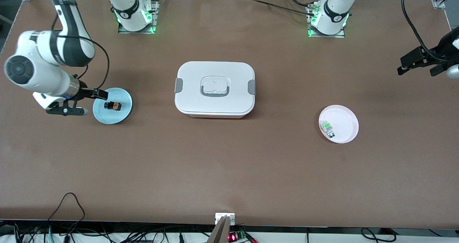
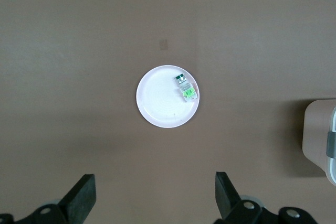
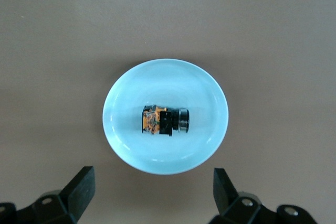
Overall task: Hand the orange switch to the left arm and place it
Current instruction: 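Lower the right gripper onto the orange switch on the blue plate, then lift the orange switch with the right gripper while the left gripper approaches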
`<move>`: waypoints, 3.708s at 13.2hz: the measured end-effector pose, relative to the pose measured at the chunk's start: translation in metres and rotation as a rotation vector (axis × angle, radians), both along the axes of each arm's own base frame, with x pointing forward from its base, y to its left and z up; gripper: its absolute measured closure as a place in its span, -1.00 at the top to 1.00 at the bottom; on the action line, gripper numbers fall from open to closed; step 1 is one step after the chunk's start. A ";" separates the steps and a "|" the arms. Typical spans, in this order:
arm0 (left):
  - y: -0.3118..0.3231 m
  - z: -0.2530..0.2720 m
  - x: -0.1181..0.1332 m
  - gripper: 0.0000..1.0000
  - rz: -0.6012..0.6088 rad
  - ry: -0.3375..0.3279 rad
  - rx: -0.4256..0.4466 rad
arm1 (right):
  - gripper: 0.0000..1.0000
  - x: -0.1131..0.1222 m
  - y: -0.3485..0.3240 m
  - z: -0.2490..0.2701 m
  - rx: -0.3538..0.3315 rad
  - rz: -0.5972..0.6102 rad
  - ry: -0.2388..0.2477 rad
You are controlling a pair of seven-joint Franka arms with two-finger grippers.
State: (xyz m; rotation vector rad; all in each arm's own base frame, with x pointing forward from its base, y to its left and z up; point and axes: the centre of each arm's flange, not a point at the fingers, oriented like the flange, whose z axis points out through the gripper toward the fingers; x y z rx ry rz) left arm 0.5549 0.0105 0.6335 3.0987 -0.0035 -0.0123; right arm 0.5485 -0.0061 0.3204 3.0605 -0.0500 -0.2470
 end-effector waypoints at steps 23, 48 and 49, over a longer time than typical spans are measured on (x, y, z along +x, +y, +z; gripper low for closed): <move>-0.036 -0.001 0.003 1.00 -0.063 -0.014 0.002 | 0.44 -0.018 -0.019 -0.140 0.024 0.065 -0.006; -0.161 -0.139 0.014 1.00 0.276 0.487 -1.132 | 0.44 0.009 0.294 0.194 0.688 0.752 -0.432; -0.168 -0.138 0.015 1.00 0.320 0.509 -1.159 | 0.44 0.006 0.305 0.202 0.712 0.753 -0.456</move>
